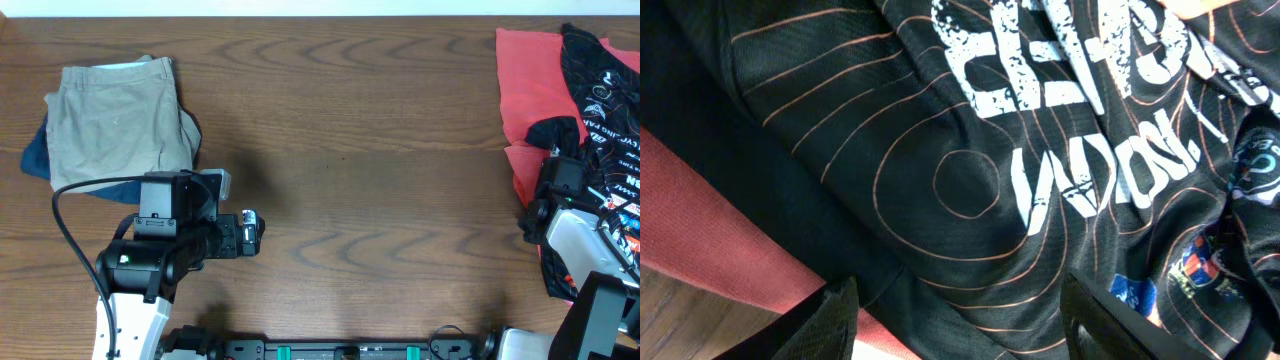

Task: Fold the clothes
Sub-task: 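Reach the right gripper to the black jersey on the right pile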

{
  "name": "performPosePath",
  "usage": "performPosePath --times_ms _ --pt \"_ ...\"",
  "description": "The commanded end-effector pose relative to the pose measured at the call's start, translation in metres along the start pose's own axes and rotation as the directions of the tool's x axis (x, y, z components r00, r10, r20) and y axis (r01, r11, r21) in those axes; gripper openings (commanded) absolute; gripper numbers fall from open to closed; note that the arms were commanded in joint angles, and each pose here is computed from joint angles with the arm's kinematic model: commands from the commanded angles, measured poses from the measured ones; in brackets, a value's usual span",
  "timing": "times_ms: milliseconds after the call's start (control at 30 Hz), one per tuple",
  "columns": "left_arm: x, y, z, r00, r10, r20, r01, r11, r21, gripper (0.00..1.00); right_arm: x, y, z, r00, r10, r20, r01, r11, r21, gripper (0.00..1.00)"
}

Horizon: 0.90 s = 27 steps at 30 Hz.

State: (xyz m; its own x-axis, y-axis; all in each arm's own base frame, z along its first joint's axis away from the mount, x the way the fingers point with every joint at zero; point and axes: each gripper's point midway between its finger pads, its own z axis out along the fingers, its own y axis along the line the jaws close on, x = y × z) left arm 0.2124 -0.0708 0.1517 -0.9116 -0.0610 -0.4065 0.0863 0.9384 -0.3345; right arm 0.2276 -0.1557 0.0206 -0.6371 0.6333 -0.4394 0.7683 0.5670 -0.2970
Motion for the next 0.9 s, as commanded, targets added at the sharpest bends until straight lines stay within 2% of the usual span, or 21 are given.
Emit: performPosePath --times_ms 0,367,433,633,767,867 --pt "-0.0052 -0.0026 -0.0037 1.0 -0.004 0.015 0.004 1.0 0.01 0.98 0.0062 0.0034 0.0051 0.999 0.016 -0.033 -0.016 1.0 -0.017 0.63" --pt "-0.0051 -0.0026 -0.0037 1.0 -0.004 0.014 0.004 1.0 0.01 0.98 0.0105 0.0102 0.0111 0.999 0.013 -0.05 -0.015 0.999 -0.038 0.64" --pt "-0.0051 -0.0026 -0.0037 1.0 -0.004 0.014 0.004 1.0 0.01 0.98 0.0093 0.0084 0.0113 0.999 0.014 -0.044 -0.016 0.999 -0.028 0.62" --pt "-0.0052 -0.0026 -0.0037 1.0 -0.004 0.015 0.004 1.0 0.01 0.98 0.007 0.0039 0.0114 0.999 0.014 -0.03 -0.014 1.0 -0.002 0.41" --pt "-0.0052 -0.0026 -0.0037 1.0 -0.004 0.015 0.004 1.0 0.01 0.98 0.007 0.0038 0.0114 0.999 0.014 -0.029 -0.014 1.0 -0.002 0.21" --pt "-0.0052 -0.0026 -0.0037 1.0 -0.004 0.015 0.004 1.0 0.01 0.98 0.007 0.004 0.0114 0.999 0.014 -0.03 -0.015 1.0 -0.003 0.01"
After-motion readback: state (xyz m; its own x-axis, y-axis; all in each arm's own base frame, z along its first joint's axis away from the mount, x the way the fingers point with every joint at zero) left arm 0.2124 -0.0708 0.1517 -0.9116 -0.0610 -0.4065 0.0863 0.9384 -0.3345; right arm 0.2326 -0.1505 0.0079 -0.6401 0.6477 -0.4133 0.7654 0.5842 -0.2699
